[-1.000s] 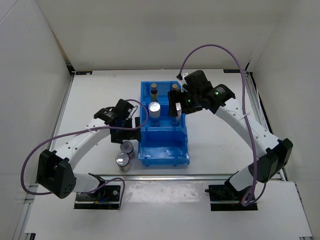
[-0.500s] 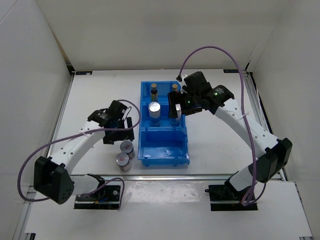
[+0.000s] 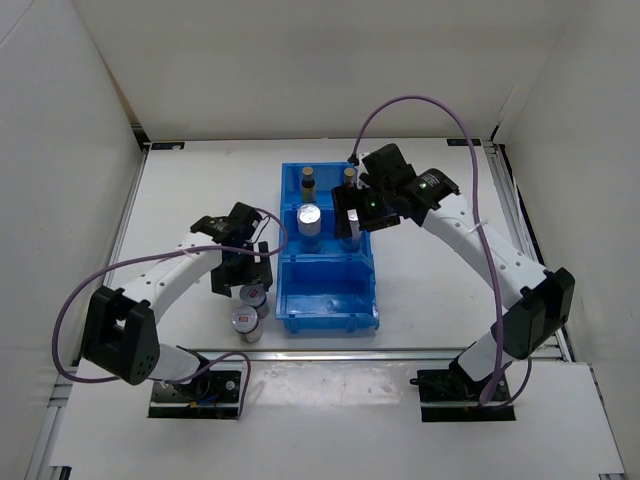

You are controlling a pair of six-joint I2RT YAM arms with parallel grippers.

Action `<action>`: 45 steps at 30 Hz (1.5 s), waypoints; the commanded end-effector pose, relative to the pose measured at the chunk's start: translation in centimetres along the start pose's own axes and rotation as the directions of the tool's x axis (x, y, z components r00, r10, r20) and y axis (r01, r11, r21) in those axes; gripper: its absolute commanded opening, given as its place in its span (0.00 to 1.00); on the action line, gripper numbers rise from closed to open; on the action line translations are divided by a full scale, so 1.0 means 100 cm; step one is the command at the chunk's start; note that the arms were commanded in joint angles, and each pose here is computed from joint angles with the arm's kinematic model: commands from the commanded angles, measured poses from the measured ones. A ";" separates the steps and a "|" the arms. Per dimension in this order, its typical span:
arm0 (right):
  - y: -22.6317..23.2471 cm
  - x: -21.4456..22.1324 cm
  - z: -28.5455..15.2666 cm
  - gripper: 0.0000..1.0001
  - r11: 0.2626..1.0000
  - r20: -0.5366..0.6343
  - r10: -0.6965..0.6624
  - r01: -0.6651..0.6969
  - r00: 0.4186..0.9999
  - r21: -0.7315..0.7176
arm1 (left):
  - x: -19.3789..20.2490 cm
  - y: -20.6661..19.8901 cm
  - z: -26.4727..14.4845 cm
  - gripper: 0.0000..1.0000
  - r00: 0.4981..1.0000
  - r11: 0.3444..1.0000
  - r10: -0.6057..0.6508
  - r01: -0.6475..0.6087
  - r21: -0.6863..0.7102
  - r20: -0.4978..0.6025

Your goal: Organize the condiment bottles

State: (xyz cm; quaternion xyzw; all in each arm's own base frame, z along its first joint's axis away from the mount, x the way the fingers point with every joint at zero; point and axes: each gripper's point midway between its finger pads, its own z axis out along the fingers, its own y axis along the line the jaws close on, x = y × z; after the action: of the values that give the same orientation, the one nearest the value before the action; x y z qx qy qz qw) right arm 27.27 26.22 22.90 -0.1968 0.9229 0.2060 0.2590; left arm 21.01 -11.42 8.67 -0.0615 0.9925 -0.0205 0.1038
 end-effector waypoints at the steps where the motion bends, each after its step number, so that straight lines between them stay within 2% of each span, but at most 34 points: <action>1: 0.008 -0.014 -0.006 0.99 0.999 0.034 -0.018 0.019 0.999 -0.034 | 0.003 0.001 0.000 1.00 1.000 1.000 -0.005 0.005 0.003 0.006; 9: 0.005 -0.013 -0.007 0.99 1.000 0.040 -0.018 0.019 0.999 -0.015 | 0.013 -0.003 0.013 1.00 0.998 0.999 0.035 -0.037 -0.021 -0.060; 13: 0.001 -0.012 -0.007 0.99 1.000 0.037 -0.017 0.017 0.999 0.006 | 0.013 -0.003 0.018 0.95 0.997 0.999 0.036 -0.038 -0.028 -0.070; 16: 0.001 -0.012 -0.007 0.99 1.000 0.036 -0.017 0.017 0.999 0.006 | 0.011 -0.005 0.019 0.84 0.997 0.999 0.036 -0.037 -0.023 -0.063; 17: 0.002 -0.012 -0.010 0.99 1.000 0.045 -0.018 0.018 0.999 0.003 | 0.011 -0.005 0.019 0.75 0.997 0.999 0.036 -0.037 -0.023 -0.063; 19: -0.001 -0.010 -0.008 0.99 1.000 0.039 -0.017 0.016 0.999 0.014 | 0.010 -0.005 0.016 0.66 0.998 0.999 0.035 -0.036 -0.017 -0.054; 20: -0.001 -0.010 -0.008 0.99 1.000 0.039 -0.026 0.026 0.999 0.015 | 0.008 -0.004 0.014 0.55 0.999 0.999 0.035 -0.036 -0.019 -0.040; 21: -0.001 -0.010 -0.008 0.99 1.000 0.039 -0.026 0.026 0.999 0.015 | 0.008 -0.004 0.014 0.50 0.999 0.999 0.035 -0.036 -0.019 -0.040; 22: -0.002 -0.012 -0.011 0.99 0.999 0.051 -0.027 0.026 0.998 0.023 | 0.003 -0.004 0.012 0.45 0.999 0.999 0.043 -0.044 -0.024 -0.021; 23: -0.002 -0.012 -0.011 0.99 0.999 0.051 -0.027 0.026 0.998 0.023 | -0.004 -0.006 0.009 0.35 0.999 0.999 0.042 -0.042 -0.026 0.002; 27: -0.008 -0.011 -0.019 0.99 0.998 0.062 -0.028 0.024 0.998 0.059 | -0.028 -0.002 -0.017 0.15 0.995 0.996 0.058 -0.052 -0.071 0.083; 28: -0.009 -0.016 -0.025 0.99 0.998 0.085 -0.030 0.025 0.996 0.065 | -0.044 -0.007 -0.033 0.11 0.989 0.997 0.061 -0.054 -0.061 0.133; 34: -0.022 -0.019 -0.049 0.99 0.988 0.106 0.017 -0.033 0.994 0.152 | -0.082 -0.018 -0.095 0.11 0.961 0.997 0.071 -0.064 -0.033 0.267; 37: -0.030 -0.023 -0.063 0.99 0.980 0.131 0.059 -0.083 0.990 0.181 | -0.102 -0.029 -0.129 0.11 0.936 0.997 0.054 -0.067 0.026 0.349; 42: -0.040 -0.031 -0.096 0.99 0.967 0.232 0.081 -0.132 0.969 0.216 | -0.098 -0.073 -0.176 0.11 0.915 0.966 0.091 -0.177 0.190 0.393; 45: -0.053 -0.035 -0.112 0.99 0.948 0.293 0.089 -0.171 0.952 0.270 | -0.088 -0.117 -0.201 0.11 0.886 0.908 0.142 -0.293 0.298 0.441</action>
State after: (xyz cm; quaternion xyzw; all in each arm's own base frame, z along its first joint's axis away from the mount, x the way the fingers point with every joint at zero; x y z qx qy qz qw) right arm 27.86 19.42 29.08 -0.1019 0.9234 0.1281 0.3471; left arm 28.19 -17.13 26.60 0.0165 0.9529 -0.0861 0.2903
